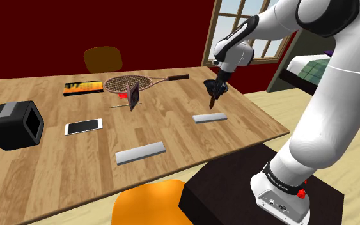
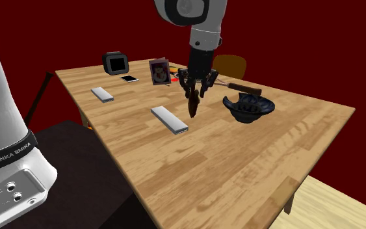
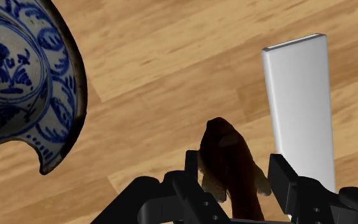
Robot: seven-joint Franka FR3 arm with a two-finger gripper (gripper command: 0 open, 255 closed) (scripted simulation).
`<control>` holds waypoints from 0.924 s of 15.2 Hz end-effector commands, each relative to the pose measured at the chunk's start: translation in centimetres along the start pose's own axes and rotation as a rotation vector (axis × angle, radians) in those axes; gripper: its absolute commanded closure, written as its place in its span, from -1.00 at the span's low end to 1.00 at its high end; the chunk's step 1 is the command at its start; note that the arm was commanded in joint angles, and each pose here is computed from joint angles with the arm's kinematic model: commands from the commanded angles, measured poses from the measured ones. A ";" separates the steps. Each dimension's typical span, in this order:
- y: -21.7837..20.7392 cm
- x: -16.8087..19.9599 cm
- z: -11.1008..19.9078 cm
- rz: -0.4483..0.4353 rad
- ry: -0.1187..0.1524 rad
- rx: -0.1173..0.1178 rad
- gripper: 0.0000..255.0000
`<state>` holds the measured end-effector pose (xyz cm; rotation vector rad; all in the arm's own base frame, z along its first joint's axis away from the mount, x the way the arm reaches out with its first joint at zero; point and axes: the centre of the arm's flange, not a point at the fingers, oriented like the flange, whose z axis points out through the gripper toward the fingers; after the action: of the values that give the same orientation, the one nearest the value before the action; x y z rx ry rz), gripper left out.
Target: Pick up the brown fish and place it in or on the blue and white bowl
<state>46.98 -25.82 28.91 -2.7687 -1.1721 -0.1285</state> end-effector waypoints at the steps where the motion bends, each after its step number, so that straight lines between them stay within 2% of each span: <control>1: -0.1 0.0 -1.1 0.000 0.000 0.000 1.00; 10: -0.5 0.6 -5.7 0.000 0.000 0.000 1.00; 14: 4.3 -1.4 -6.6 0.000 0.000 0.000 1.00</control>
<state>48.63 -29.35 34.78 -2.7696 -1.1703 -0.1282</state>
